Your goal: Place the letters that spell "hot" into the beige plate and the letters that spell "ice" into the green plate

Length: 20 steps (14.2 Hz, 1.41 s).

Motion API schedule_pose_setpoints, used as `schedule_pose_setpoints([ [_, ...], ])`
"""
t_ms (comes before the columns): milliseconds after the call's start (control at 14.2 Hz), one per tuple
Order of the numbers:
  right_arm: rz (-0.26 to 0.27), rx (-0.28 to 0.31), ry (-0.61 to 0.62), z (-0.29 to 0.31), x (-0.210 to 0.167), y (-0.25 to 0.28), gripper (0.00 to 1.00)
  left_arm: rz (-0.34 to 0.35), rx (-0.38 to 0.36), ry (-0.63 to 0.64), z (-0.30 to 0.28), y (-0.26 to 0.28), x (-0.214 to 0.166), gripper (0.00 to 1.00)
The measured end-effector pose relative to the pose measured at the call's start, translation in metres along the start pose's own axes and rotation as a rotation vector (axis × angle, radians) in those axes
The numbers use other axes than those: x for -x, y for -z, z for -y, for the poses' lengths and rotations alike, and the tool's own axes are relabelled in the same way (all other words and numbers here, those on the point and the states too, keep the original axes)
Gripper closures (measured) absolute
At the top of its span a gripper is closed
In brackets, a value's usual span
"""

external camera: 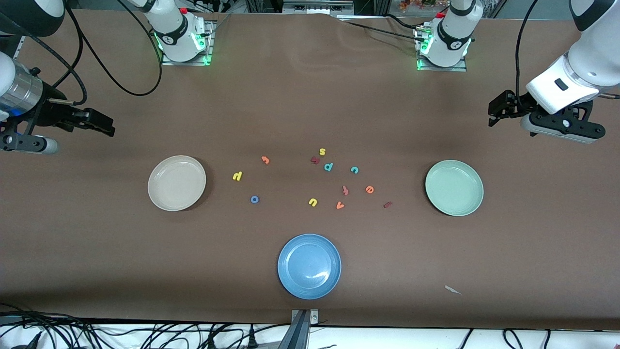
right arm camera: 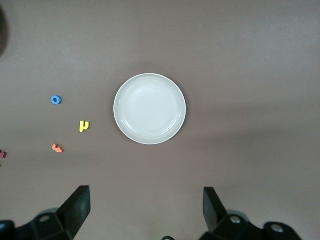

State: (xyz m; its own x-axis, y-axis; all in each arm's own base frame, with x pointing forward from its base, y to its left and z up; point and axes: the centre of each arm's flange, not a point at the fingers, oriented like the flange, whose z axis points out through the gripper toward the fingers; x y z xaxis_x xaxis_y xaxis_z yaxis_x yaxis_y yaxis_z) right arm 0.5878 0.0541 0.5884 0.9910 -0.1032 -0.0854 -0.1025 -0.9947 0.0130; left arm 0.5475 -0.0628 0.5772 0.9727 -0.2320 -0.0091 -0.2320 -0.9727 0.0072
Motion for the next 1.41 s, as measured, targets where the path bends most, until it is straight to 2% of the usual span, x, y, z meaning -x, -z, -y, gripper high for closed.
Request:
schedule_pose_setpoints([
  [1408, 0.000, -0.002, 0.003, 0.002, 0.000, 0.000, 0.00, 0.003, -0.001, -0.024, -0.014, 0.000, -0.001, 0.00],
])
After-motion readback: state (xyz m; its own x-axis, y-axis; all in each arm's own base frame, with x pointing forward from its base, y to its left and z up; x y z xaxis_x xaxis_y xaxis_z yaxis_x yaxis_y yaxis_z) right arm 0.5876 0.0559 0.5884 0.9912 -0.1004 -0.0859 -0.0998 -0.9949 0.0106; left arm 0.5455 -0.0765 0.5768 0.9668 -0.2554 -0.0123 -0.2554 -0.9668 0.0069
